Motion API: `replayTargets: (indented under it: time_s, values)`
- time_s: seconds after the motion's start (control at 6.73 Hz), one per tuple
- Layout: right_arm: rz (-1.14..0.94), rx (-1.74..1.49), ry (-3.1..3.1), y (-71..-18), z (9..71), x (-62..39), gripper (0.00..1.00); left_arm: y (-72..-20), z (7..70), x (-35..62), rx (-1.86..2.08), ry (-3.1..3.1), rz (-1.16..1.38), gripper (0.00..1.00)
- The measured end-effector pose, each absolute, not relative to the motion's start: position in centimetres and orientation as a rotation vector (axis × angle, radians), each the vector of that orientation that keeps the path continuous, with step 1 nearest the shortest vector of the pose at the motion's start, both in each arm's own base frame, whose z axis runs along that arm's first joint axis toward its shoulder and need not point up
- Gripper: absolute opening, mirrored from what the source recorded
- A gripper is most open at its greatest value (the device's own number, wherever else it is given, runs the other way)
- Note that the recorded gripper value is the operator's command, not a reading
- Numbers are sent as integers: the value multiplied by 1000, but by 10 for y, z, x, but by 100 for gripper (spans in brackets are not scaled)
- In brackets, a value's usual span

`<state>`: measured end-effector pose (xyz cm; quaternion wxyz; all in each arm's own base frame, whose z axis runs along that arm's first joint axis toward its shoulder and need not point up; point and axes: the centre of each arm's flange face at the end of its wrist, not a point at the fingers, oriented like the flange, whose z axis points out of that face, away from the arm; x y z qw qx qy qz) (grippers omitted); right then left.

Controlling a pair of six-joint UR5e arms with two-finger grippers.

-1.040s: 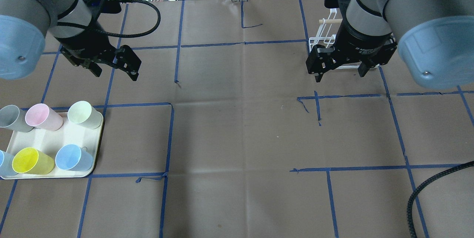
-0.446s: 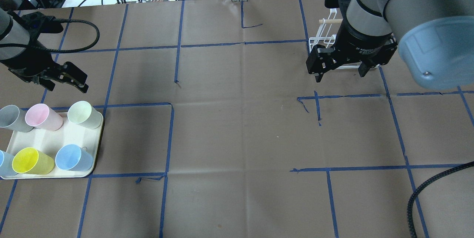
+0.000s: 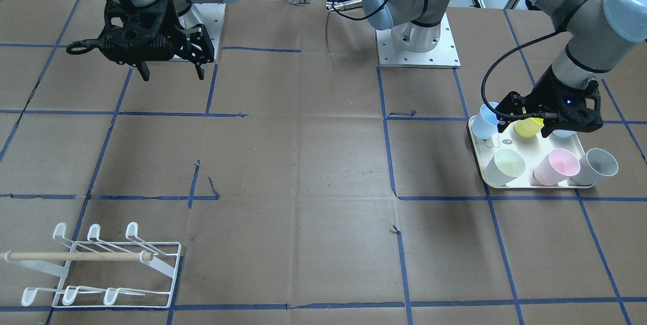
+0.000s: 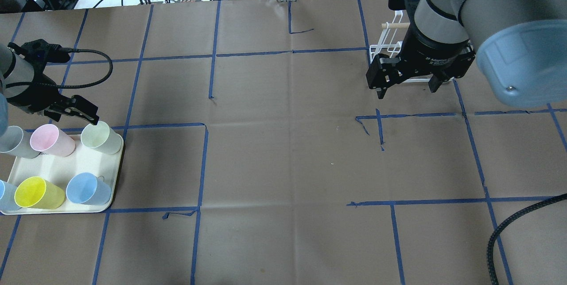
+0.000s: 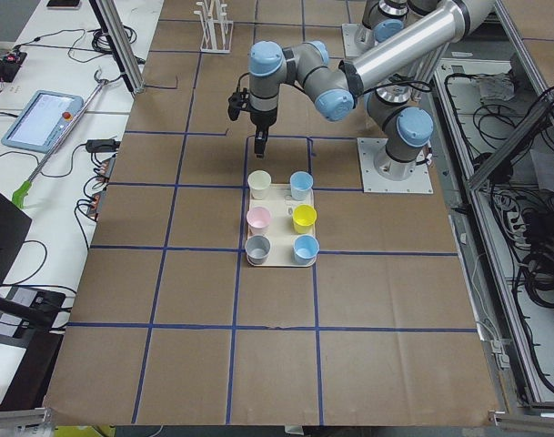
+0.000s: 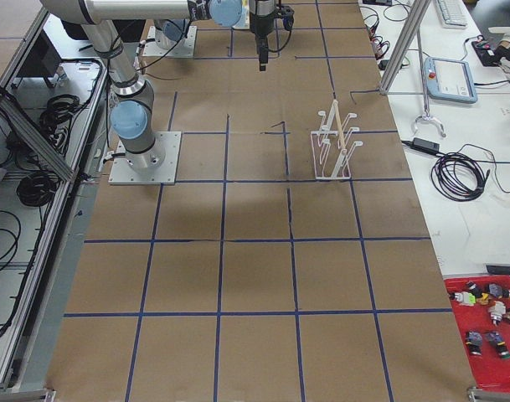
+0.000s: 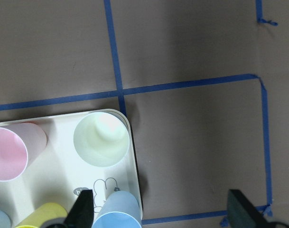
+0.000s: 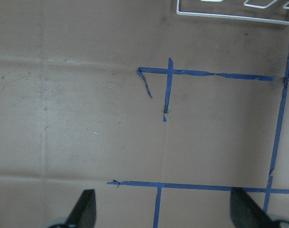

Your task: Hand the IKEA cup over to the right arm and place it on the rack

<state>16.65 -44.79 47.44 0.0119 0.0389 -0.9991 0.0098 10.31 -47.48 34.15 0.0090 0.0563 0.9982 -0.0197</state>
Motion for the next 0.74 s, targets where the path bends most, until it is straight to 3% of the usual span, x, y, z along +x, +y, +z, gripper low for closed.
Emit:
replayTargets:
  time_s: [0.74]
  values:
    - [30,121,-3117,-448,474,167,100,-493,258,112,111,3168,31,99]
